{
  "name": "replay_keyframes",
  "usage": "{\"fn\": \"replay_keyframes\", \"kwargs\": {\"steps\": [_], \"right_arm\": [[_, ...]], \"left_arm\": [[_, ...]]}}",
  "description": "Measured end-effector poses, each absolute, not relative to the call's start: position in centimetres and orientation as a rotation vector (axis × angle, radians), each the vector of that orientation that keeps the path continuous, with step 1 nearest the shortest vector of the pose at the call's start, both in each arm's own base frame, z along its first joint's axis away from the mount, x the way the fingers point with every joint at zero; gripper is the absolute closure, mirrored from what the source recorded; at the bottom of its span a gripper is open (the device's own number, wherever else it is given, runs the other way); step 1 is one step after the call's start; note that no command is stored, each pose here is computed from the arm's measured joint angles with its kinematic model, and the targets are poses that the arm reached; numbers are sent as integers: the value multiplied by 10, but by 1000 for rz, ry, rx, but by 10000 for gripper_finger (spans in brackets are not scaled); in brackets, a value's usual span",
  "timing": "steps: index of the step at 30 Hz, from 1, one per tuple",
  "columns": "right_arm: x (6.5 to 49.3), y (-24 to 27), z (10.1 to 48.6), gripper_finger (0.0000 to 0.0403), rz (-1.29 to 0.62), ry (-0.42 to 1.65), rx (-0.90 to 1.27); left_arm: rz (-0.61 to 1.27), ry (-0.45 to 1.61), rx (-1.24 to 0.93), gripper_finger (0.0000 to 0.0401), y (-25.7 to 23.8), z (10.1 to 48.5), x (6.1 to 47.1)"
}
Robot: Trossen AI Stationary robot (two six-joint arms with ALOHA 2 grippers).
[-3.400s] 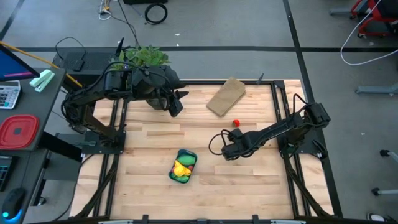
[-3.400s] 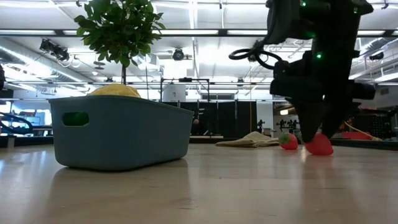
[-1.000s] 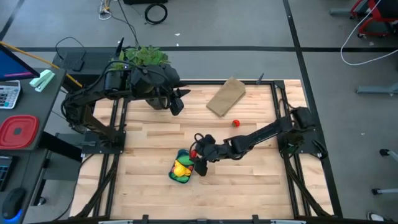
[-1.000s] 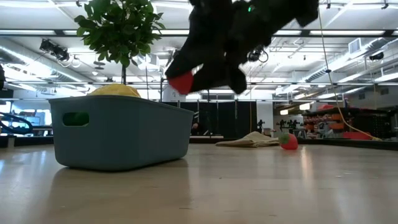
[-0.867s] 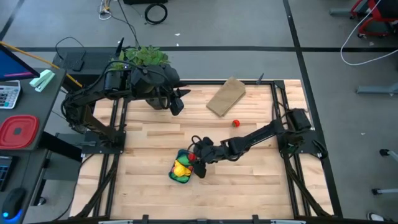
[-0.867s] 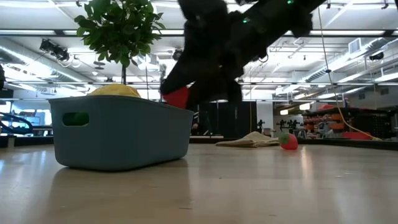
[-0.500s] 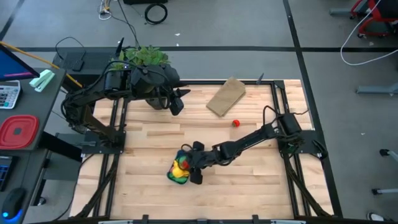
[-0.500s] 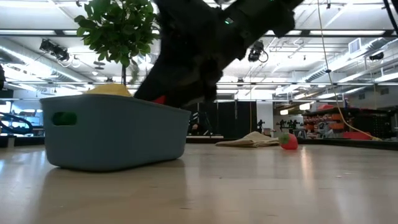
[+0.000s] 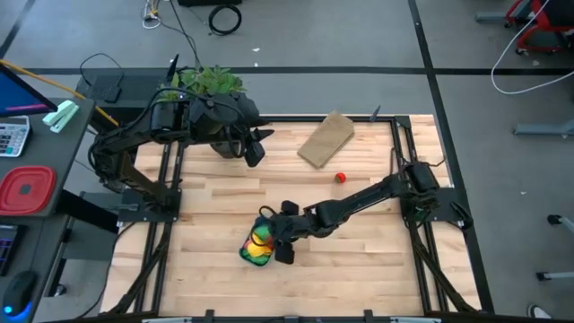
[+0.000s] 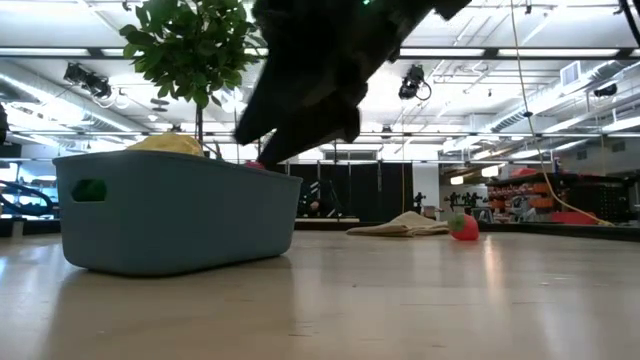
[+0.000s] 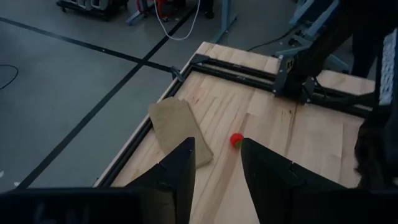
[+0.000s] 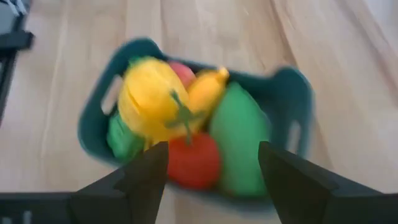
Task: Pick and placing Produce into tupperware
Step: Put the red strawberry into the blue bin
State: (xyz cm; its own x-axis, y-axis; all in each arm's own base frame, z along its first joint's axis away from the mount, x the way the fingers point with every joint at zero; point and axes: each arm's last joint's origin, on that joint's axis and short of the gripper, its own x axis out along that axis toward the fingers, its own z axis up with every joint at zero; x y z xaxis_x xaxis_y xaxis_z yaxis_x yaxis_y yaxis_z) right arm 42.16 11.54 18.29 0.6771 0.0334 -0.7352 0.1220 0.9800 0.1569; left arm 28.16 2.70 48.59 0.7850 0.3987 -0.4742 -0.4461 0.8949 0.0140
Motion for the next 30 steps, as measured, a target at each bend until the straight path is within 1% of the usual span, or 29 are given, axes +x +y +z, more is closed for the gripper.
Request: {"fn": "replay_keyframes", "kwargs": {"steps": [4, 7, 13, 16, 19, 23, 26, 30], "right_arm": [[405, 113, 200, 152, -93, 907, 220], [388, 108, 218, 160, -168, 949, 211], [347, 83, 244, 171, -454, 1079, 31], [330, 67, 255, 176, -565, 1135, 10], [319, 54, 263, 179, -578, 1203, -10], [306, 35, 262, 183, -529, 1300, -37], [294, 16, 253, 185, -512, 1371, -17], [276, -10, 234, 186, -514, 1475, -50]], "left_arm": [[457, 500, -99, 261, 27, 485, 281], [457, 499, -99, 263, 27, 485, 281], [458, 498, -103, 268, 27, 485, 281], [458, 498, -103, 266, 27, 485, 281], [458, 498, -103, 263, 27, 485, 281], [458, 498, -103, 262, 27, 485, 281], [457, 500, -102, 265, 27, 485, 281], [457, 501, -101, 268, 27, 485, 281]]}}
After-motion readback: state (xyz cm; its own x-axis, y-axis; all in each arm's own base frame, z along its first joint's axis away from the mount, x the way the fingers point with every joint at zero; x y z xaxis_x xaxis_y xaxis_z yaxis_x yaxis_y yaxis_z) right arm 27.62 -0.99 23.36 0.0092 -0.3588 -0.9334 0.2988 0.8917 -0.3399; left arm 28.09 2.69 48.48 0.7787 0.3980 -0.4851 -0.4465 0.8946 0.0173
